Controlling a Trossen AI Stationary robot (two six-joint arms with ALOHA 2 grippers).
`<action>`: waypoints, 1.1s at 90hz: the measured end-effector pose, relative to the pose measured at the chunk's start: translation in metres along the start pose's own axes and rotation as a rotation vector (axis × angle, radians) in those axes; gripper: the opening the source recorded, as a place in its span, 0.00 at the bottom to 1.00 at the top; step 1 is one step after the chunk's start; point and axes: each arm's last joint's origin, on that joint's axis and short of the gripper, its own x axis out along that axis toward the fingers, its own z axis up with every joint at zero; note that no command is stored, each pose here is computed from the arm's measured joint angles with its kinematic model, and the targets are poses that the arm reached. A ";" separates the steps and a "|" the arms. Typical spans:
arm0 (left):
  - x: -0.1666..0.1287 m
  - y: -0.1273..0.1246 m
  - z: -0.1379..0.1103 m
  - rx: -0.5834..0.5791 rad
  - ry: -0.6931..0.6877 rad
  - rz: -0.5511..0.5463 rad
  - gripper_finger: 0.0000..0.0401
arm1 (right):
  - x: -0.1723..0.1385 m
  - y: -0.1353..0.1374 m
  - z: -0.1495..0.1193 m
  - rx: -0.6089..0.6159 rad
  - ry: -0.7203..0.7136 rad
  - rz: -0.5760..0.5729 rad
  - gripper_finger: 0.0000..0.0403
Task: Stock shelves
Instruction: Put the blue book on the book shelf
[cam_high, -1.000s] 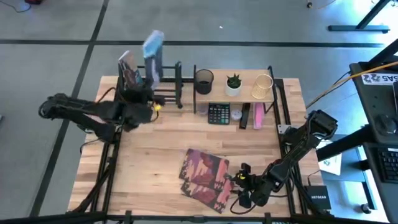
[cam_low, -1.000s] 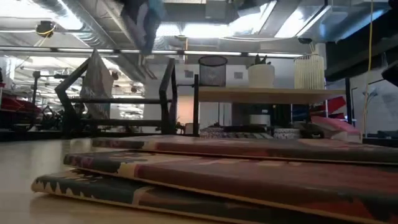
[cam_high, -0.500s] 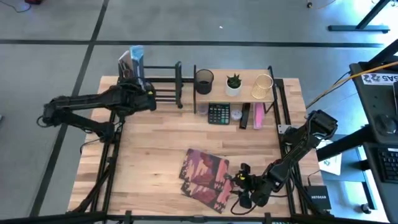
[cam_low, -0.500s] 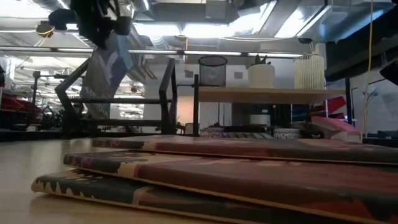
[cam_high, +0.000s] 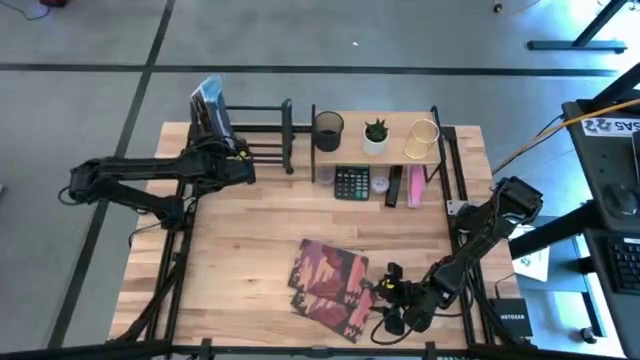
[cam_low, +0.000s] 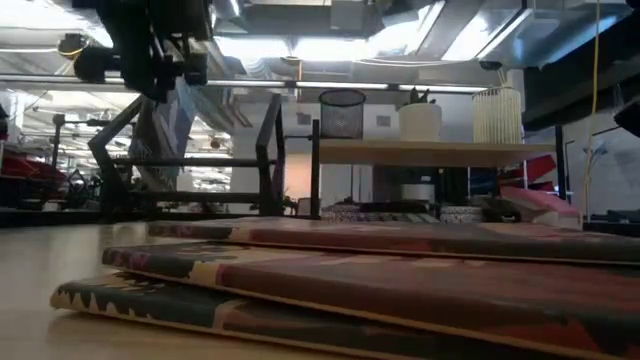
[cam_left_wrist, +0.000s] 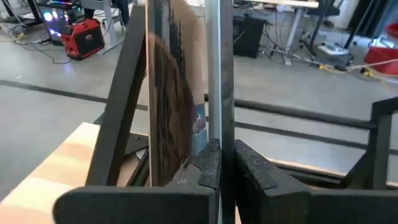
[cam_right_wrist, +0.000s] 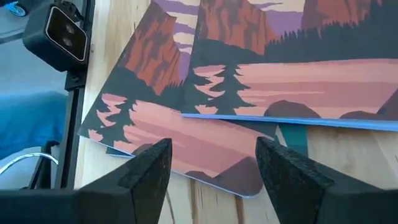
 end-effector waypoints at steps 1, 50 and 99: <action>0.000 0.000 -0.001 0.004 0.000 0.000 0.01 | 0.000 0.000 0.000 0.000 0.000 0.000 0.54; 0.006 0.009 -0.024 0.070 0.024 0.011 0.02 | 0.004 -0.002 0.007 0.034 -0.009 0.016 0.54; 0.007 0.009 -0.026 0.023 0.018 0.011 0.18 | 0.004 -0.001 0.008 0.041 -0.016 0.027 0.54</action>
